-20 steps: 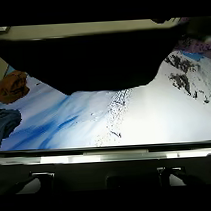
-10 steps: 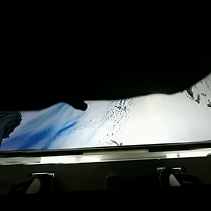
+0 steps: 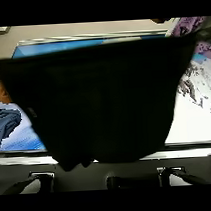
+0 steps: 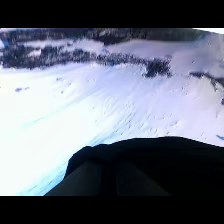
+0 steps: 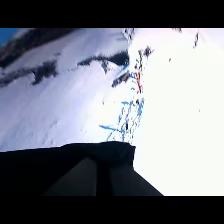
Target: Fold the clothes and pants, and hang the long-sleeved shirts on hangers.
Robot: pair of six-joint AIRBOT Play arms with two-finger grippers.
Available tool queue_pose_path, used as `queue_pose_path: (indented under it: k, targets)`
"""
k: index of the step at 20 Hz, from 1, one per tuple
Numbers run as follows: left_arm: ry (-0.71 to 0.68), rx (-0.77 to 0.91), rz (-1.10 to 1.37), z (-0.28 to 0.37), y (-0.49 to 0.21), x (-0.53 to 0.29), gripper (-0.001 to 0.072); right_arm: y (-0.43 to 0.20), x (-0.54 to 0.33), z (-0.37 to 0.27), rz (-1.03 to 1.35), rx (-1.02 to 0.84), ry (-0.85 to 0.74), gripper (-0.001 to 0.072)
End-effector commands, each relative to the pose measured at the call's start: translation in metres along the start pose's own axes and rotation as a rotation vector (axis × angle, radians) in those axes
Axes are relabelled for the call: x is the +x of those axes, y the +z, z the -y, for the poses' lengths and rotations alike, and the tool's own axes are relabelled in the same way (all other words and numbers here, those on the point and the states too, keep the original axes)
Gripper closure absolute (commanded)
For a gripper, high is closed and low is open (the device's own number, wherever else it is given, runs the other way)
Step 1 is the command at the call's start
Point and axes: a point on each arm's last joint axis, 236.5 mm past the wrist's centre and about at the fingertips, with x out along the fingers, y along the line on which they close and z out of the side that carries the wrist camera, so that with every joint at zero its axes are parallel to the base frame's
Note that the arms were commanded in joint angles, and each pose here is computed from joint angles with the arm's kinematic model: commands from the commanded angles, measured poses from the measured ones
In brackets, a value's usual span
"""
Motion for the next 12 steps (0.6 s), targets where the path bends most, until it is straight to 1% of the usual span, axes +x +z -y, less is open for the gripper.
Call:
queue_pose_path:
  k: [1,4,6,8,12]
  targets:
    - [0.05,0.014,-0.24,-0.031,-0.055,0.14,0.0694,-0.045,0.136,0.04,-0.282,0.063,-0.031,0.068]
    - [0.063,0.004,-0.237,-0.045,-0.065,0.232,0.0694,-0.075,0.23,0.06,-0.365,0.09,-0.043,0.068]
    - [0.067,0.004,-0.204,-0.051,-0.059,0.265,0.0694,-0.081,0.268,0.073,-0.351,0.12,-0.049,0.0681]
    - [0.067,0.007,-0.175,-0.053,-0.049,0.281,0.0693,-0.083,0.287,0.08,-0.334,0.134,-0.053,0.0681]
    - [0.064,0.027,-0.169,-0.053,-0.046,0.281,0.0693,-0.088,0.286,0.082,-0.357,0.123,-0.059,0.068]
